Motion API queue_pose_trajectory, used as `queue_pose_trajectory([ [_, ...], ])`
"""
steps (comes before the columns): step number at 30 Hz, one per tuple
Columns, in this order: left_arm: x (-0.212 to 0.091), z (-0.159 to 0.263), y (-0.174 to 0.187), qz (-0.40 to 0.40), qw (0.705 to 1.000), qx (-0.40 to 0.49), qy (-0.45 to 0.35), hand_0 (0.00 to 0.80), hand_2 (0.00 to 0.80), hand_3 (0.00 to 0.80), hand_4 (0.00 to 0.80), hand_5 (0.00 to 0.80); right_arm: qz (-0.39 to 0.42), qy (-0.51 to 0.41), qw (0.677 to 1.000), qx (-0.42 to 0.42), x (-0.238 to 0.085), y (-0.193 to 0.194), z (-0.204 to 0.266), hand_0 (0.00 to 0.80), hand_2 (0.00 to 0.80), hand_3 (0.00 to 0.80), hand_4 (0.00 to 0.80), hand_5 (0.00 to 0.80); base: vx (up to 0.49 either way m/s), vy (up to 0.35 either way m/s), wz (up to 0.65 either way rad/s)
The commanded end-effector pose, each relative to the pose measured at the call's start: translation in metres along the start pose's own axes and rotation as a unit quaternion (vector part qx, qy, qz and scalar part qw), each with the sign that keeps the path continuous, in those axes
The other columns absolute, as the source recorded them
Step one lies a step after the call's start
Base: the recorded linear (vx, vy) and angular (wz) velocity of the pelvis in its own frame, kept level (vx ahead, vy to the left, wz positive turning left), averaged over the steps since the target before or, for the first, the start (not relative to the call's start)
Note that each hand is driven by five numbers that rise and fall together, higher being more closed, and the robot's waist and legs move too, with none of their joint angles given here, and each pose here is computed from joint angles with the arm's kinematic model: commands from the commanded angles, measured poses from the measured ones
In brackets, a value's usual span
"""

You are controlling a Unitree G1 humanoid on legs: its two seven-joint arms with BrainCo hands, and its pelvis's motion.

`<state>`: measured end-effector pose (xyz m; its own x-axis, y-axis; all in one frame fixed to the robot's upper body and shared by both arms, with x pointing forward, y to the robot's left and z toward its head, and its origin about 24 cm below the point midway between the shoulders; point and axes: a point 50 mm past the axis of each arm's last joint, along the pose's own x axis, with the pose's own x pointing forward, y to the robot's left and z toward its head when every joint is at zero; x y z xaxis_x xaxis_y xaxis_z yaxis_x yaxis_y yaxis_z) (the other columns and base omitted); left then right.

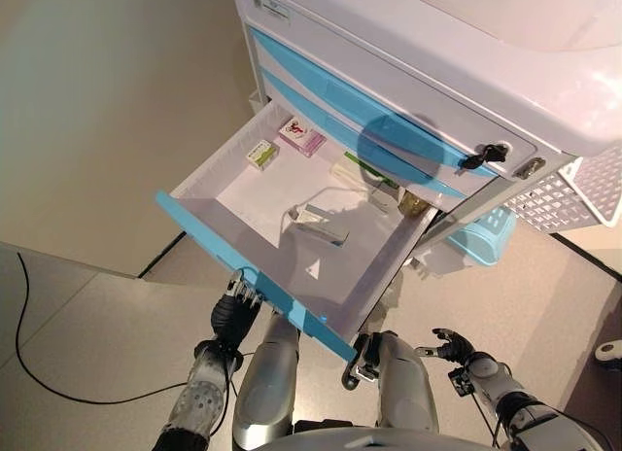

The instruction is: Open the drawer and pick up the medicine

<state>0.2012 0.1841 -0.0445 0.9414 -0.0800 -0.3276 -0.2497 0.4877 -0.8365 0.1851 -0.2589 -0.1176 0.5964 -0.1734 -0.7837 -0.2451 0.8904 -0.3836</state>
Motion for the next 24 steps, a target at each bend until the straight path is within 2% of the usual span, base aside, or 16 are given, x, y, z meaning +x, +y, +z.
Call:
queue_pose_trajectory([
  [1, 0.004, 0.005, -0.057, -0.142, 0.99, 0.004, -0.025, 0.8, 0.8, 0.8, 0.8, 0.8, -0.027, 0.034, 0.999, -0.019, -0.005, -0.023, -0.02, 0.0, 0.0, 0.0, 0.0, 0.0, 0.007, 0.024, 0.06],
  [4, 0.003, 0.0, -0.052, -0.125, 0.992, -0.014, -0.021, 0.8, 0.8, 0.8, 0.8, 0.8, -0.029, 0.032, 0.999, -0.016, -0.005, -0.022, -0.018, 0.0, 0.0, 0.0, 0.0, 0.0, 0.011, 0.022, 0.02],
  [5, 0.003, 0.0, -0.052, -0.125, 0.992, -0.015, -0.021, 0.7, 0.7, 0.7, 0.7, 0.7, -0.029, 0.032, 0.999, -0.016, -0.005, -0.022, -0.018, 0.0, 0.0, 0.0, 0.0, 0.0, 0.031, 0.027, -0.03],
  [6, 0.002, 0.0, -0.04, -0.087, 0.995, -0.031, -0.032, 0.0, 0.0, 0.0, 0.0, 0.0, -0.033, 0.035, 0.999, -0.013, -0.005, -0.022, -0.02, 0.0, 0.0, 0.0, 0.0, 0.0, 0.023, 0.016, -0.06],
  [8, 0.001, 0.0, -0.034, -0.069, 0.996, -0.039, -0.039, 0.0, 0.0, 0.0, 0.0, 0.0, -0.035, 0.036, 0.999, -0.011, -0.005, -0.022, -0.02, 0.0, 0.0, 0.0, 0.0, 0.0, -0.036, 0.042, -0.13],
  [11, -0.007, 0.001, -0.003, 0.015, 0.996, -0.063, -0.061, 0.0, 0.0, 0.0, 0.0, 0.0, -0.047, 0.039, 0.998, -0.004, -0.006, -0.024, -0.023, 0.0, 0.0, 0.0, 0.0, 0.0, 0.015, 0.04, -0.09],
  [12, -0.017, 0.0, 0.017, 0.067, 0.992, -0.076, -0.079, 0.0, 0.0, 0.0, 0.0, 0.0, -0.055, 0.038, 0.998, 0.002, -0.007, -0.026, -0.025, 0.0, 0.0, 0.0, 0.0, 0.0, 0.043, 0.028, -0.21],
  [14, -0.022, 0.0, 0.025, 0.091, 0.989, -0.082, -0.088, 0.0, 0.0, 0.0, 0.0, 0.0, -0.058, 0.037, 0.998, 0.003, -0.008, -0.026, -0.026, 0.0, 0.0, 0.0, 0.0, 0.0, 0.029, 0.021, -0.15],
  [15, -0.037, -0.001, 0.051, 0.166, 0.978, -0.076, -0.098, 0.0, 0.0, 0.0, 0.0, 0.0, -0.066, 0.033, 0.997, 0.007, -0.009, -0.028, -0.027, 0.0, 0.0, 0.0, 0.0, 0.0, 0.014, 0.035, -0.11],
  [16, -0.045, -0.002, 0.065, 0.204, 0.971, -0.072, -0.099, 0.0, 0.0, 0.0, 0.0, 0.0, -0.07, 0.029, 0.997, 0.009, -0.009, -0.029, -0.027, 0.0, 0.0, 0.0, 0.0, 0.0, 0.014, 0.035, -0.12],
  [17, -0.045, -0.002, 0.065, 0.204, 0.971, -0.072, -0.099, 0.0, 0.0, 0.0, 0.0, 0.0, -0.07, 0.029, 0.997, 0.009, -0.009, -0.029, -0.027, 0.0, 0.0, 0.0, 0.0, 0.0, 0.005, 0.025, -0.07],
  [20, -0.068, 0.001, 0.106, 0.33, 0.938, -0.026, -0.098, 0.0, 0.0, 0.0, 0.0, 0.0, -0.081, 0.029, 0.996, 0.025, -0.012, -0.029, -0.032, 0.0, 0.0, 0.0, 0.0, 0.0, 0.022, 0.033, -0.03],
  [21, -0.068, 0.001, 0.106, 0.33, 0.938, -0.026, -0.098, 0.0, 0.0, 0.0, 0.0, 0.0, -0.081, 0.029, 0.996, 0.025, -0.012, -0.029, -0.032, 0.0, 0.0, 0.0, 0.0, 0.0, 0.051, 0.034, -0.04],
  [22, -0.078, 0.005, 0.123, 0.38, 0.921, 0.018, -0.083, 0.0, 0.0, 0.0, 0.0, 0.0, -0.083, 0.025, 0.995, 0.043, -0.013, -0.027, -0.033, 0.0, 0.0, 0.0, 0.0, 0.0, 0.033, 0.015, -0.06],
  [23, -0.078, 0.005, 0.123, 0.379, 0.921, 0.018, -0.083, 0.0, 0.0, 0.0, 0.0, 0.0, -0.083, 0.025, 0.995, 0.043, -0.013, -0.027, -0.033, 0.0, 0.0, 0.0, 0.0, 0.0, 0.055, 0.02, -0.1],
  [24, -0.083, 0.004, 0.133, 0.403, 0.912, 0.055, -0.054, 0.0, 0.0, 0.0, 0.0, 0.0, -0.085, 0.023, 0.995, 0.056, -0.013, -0.027, -0.034, 0.0, 0.0, 0.0, 0.0, 0.0, 0.053, 0.021, -0.1],
])
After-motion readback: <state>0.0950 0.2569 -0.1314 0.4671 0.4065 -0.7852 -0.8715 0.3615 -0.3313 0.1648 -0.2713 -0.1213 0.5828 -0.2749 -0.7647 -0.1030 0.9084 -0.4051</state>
